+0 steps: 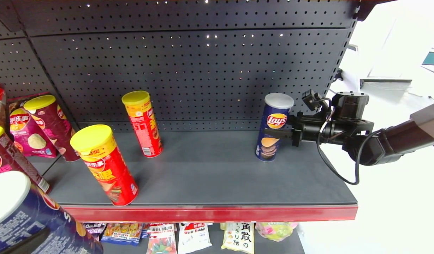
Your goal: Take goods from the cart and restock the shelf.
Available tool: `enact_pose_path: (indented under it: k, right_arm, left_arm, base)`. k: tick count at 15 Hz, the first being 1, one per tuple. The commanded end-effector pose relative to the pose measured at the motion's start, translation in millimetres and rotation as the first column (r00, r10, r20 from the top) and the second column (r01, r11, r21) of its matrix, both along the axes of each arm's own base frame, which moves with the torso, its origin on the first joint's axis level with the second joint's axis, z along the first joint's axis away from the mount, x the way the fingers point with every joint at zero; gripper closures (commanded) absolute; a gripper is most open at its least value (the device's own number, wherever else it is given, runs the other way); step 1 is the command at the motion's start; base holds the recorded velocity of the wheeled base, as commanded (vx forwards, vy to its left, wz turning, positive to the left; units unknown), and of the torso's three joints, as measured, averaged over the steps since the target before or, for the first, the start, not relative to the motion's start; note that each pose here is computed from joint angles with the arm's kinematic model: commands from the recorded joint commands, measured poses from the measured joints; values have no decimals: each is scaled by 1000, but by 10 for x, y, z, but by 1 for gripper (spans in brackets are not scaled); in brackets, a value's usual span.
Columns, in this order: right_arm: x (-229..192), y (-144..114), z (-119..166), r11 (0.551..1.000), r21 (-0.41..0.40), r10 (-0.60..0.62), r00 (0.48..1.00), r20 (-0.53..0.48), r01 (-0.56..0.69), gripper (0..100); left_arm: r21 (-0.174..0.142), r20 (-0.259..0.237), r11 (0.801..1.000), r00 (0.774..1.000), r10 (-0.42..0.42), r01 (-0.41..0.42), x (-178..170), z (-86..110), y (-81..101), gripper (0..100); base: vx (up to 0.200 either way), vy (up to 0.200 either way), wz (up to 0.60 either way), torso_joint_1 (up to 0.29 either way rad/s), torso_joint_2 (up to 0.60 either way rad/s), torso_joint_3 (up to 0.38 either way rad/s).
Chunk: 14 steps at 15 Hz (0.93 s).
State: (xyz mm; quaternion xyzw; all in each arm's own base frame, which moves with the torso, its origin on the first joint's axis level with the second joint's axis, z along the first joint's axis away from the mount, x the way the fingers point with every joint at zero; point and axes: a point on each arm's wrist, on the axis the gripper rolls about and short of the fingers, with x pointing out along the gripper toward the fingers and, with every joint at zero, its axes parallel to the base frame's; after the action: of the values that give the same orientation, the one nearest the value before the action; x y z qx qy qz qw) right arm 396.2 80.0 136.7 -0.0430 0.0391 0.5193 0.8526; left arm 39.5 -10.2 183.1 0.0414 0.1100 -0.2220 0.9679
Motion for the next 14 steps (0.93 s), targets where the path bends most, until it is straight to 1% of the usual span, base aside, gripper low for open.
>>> enact_pose_path:
  k: [1,3,5,9,12,14]
  right_arm:
    - [-6,25,-21,1000,0,7,1000,-7,-7,100]
    - [-41,26,-37,1000,-4,9,1000,-12,-9,100]
    - [-127,12,16,1000,-7,12,1000,11,-11,100]
    - [-475,11,120,1000,-9,30,1000,-4,-30,100]
    - [-659,100,183,998,-9,64,998,-3,-64,100]
    - [-774,169,154,996,-11,91,996,-15,-91,100]
  left_arm:
    - [0,2,1000,1000,0,0,-6,-1,0,100]
    - [1,0,1000,1000,3,-3,-5,-6,1,100]
    - [1,0,1000,1000,4,-4,-5,-6,1,100]
    - [1,-12,1000,1000,1,-1,6,-25,0,100]
    - [1,-13,1000,1000,1,-1,9,-26,0,100]
    - [1,-7,1000,1000,1,-1,4,-19,0,100]
  base:
    - [0,0,0,0,0,0]
    - [0,0,0,0,0,0]
    - [0,0,0,0,0,0]
    - [0,0,0,0,0,0]
    - [0,0,0,0,0,0]
    - [0,0,0,0,0,0]
